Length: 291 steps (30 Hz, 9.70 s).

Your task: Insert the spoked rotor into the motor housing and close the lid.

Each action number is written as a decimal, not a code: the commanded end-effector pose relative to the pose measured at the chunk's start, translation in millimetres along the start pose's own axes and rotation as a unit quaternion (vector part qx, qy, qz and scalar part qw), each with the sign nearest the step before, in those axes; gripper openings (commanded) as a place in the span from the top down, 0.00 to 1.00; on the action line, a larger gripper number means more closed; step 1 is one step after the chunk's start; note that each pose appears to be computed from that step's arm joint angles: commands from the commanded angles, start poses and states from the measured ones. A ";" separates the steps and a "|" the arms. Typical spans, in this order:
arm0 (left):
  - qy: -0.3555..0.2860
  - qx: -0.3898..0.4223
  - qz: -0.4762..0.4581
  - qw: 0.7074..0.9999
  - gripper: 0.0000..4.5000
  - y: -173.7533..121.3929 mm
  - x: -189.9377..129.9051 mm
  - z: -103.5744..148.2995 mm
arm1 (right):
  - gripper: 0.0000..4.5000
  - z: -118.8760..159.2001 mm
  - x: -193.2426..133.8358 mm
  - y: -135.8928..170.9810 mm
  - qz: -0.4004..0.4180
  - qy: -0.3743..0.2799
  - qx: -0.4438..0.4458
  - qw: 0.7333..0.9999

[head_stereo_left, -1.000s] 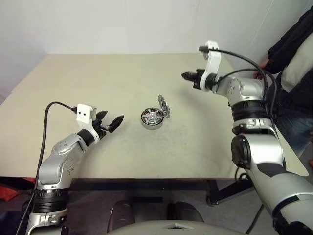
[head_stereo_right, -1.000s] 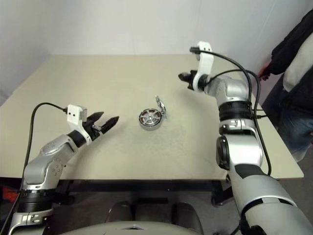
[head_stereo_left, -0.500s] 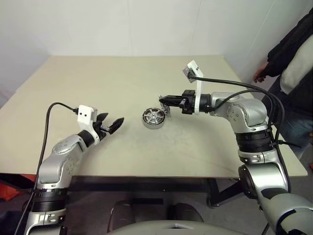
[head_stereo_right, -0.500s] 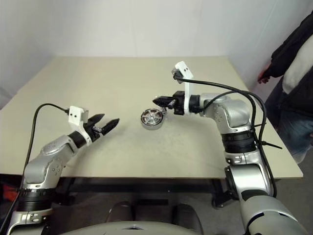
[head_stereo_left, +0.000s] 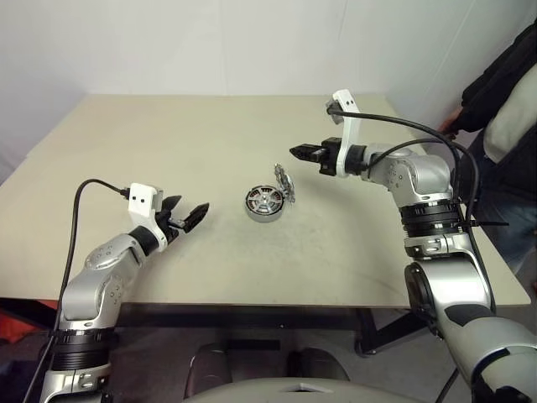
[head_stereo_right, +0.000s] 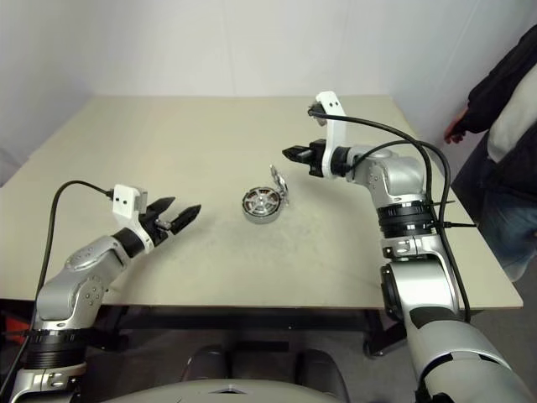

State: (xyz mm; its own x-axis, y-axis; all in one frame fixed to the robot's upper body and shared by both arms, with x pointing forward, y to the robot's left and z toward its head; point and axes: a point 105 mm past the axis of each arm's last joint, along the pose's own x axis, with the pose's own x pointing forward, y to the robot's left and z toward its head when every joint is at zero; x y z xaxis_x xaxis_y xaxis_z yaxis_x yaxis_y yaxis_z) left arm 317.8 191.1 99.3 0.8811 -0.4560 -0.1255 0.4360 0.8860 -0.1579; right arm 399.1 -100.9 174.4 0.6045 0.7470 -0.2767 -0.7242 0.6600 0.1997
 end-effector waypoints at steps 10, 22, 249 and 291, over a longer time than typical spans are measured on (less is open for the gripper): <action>-0.023 0.026 0.001 0.999 0.00 1.0 -3.5 18.5 | 0.99 -30.9 10.6 13.3 0.022 0.031 -0.004 0.999; -0.028 0.033 0.017 0.999 0.00 8.3 -8.4 23.4 | 0.99 -42.1 37.9 24.9 0.030 0.033 0.015 0.999; 0.145 -0.379 -0.104 0.908 0.99 -80.2 99.4 -5.5 | 0.29 -143.3 46.2 1.2 0.035 0.151 -0.194 0.969; 0.200 -0.466 -0.047 0.860 0.99 -78.3 93.1 -18.3 | 0.29 -118.5 41.0 6.7 0.026 0.129 -0.173 0.976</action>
State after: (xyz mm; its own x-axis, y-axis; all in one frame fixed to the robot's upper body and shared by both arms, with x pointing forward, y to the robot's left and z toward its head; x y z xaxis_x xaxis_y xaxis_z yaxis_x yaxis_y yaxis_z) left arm 360.1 78.6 78.3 0.6370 -0.6775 -0.3678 0.0118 0.4856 -0.8741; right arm 381.6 -54.8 77.9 0.4738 0.7736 -0.4208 -0.8750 0.4676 -0.1256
